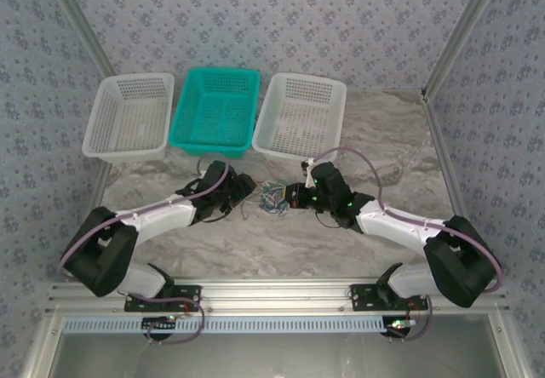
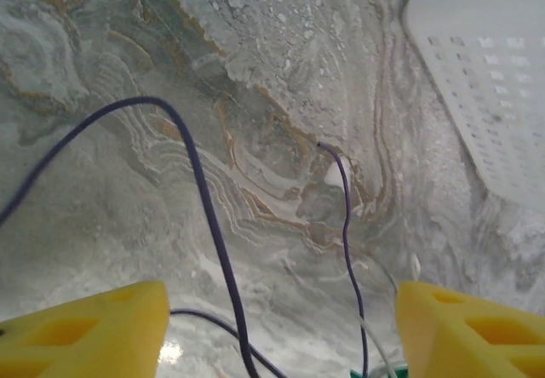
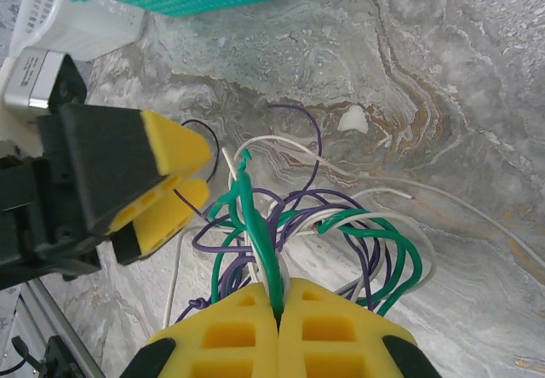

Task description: Untangle the cables

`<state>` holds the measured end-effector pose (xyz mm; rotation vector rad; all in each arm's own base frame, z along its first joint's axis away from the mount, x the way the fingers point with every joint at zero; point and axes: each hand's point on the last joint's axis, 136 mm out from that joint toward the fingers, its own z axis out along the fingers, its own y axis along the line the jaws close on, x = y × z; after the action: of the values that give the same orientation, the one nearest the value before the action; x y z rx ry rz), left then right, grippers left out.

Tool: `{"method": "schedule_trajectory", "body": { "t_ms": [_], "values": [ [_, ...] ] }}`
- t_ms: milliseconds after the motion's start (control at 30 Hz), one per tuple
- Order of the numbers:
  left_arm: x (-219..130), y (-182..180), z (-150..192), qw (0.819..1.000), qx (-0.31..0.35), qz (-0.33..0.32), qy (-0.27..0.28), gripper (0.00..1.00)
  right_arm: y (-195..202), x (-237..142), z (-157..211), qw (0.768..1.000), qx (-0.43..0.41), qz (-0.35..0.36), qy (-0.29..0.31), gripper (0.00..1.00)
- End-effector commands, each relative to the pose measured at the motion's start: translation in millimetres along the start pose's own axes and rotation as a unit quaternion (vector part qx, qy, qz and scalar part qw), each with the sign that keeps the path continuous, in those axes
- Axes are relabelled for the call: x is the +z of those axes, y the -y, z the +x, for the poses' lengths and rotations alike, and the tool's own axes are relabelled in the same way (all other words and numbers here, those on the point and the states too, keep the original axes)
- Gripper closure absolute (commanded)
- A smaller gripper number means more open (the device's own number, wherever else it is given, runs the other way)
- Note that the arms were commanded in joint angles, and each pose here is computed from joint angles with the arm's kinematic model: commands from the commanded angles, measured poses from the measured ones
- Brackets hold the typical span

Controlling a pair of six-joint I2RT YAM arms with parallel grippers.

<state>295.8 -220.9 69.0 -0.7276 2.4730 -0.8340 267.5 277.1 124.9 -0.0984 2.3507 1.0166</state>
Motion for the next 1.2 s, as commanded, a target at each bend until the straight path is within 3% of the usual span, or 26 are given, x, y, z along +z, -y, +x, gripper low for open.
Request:
{"method": "schedule_trajectory", "body": {
  "t_ms": [0, 133, 167, 367, 533, 800, 1067, 1167],
  "values": [
    [1, 9, -12, 0.999, -0.029, 0.001, 0.027, 0.53, -15, -1, -7, 1.0, -0.016, -0.02, 0.003, 1.0],
    [-1, -2, -13, 0.999, -0.024, -0.022, 0.032, 0.96, -10, -4, -8, 1.0, -0.014, -0.008, 0.008, 1.0],
    [-3, -5, -14, 0.999, -0.02, -0.029, 0.031, 1.0, -8, -5, -8, 1.0, -0.013, -0.004, 0.01, 1.0],
    [-39, -33, -47, 0.995, -0.034, -0.048, 0.078, 1.0, 46, -27, -8, 0.995, 0.058, 0.068, 0.05, 1.0],
    [-90, -60, -81, 0.982, -0.008, -0.128, 0.139, 1.0, 109, -53, 2, 0.974, 0.184, 0.094, 0.091, 1.0],
    [-128, -81, -105, 0.975, -0.047, -0.122, 0.178, 1.0, 159, -82, 28, 0.947, 0.252, 0.173, 0.102, 1.0],
    [-176, -113, -129, 0.959, -0.096, -0.134, 0.229, 1.0, 207, -144, 33, 0.897, 0.325, 0.22, 0.205, 1.0],
    [-177, -106, -133, 0.964, -0.087, -0.116, 0.223, 1.0, 202, -160, 22, 0.897, 0.306, 0.212, 0.237, 1.0]
  ]
}}
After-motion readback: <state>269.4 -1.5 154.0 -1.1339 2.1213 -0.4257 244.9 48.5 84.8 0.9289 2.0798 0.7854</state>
